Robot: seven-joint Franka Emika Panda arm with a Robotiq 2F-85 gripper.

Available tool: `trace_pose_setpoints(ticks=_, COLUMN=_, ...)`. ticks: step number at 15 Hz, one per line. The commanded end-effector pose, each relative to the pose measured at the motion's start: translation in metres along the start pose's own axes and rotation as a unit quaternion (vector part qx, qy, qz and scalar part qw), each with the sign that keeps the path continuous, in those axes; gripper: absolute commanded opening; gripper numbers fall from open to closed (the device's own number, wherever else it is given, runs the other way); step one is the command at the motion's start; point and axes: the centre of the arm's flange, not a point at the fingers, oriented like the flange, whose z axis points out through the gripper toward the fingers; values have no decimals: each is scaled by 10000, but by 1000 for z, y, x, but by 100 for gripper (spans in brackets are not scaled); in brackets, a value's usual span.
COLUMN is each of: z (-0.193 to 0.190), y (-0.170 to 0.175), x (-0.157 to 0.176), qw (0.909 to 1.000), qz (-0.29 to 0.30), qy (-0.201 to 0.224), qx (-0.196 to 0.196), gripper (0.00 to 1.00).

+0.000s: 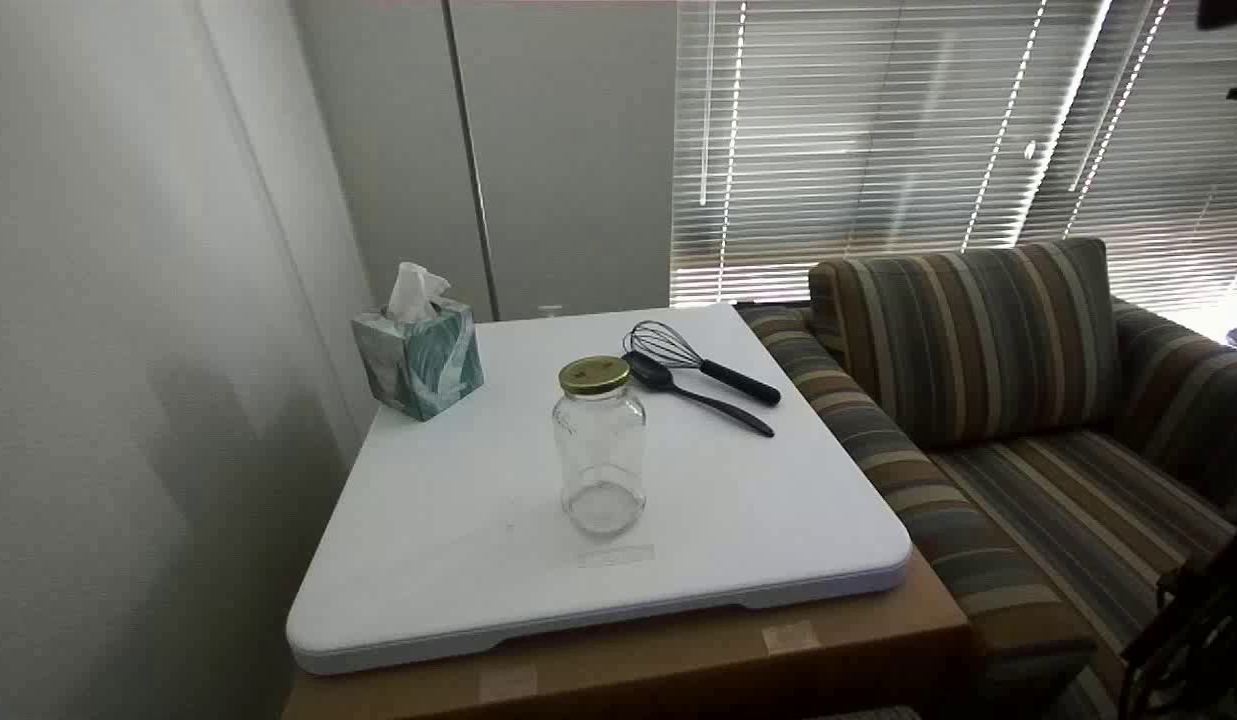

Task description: Place the lid of the jar on the table

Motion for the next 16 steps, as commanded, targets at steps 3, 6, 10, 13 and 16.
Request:
trace_pose_setpoints(ticks=3, z=0, y=0, x=0, qw=10000, qz=0, qy=0, qx=0, gripper=100)
trace_pose_setpoints(ticks=6, z=0, y=0, x=0, qw=10000, qz=0, qy=0, qx=0, gripper=100)
trace_pose_setpoints(ticks=10, z=2, y=-6, x=-10, qw=9993, qz=130, qy=327, qx=-119, gripper=100)
trace_pose_setpoints(ticks=13, z=4, y=-13, x=0, qw=9944, qz=136, qy=991, qx=-328, gripper=100)
trace_pose_setpoints(ticks=16, z=-2, y=-15, x=27, qw=9803, qz=-82, qy=1953, qx=-270, gripper=100)
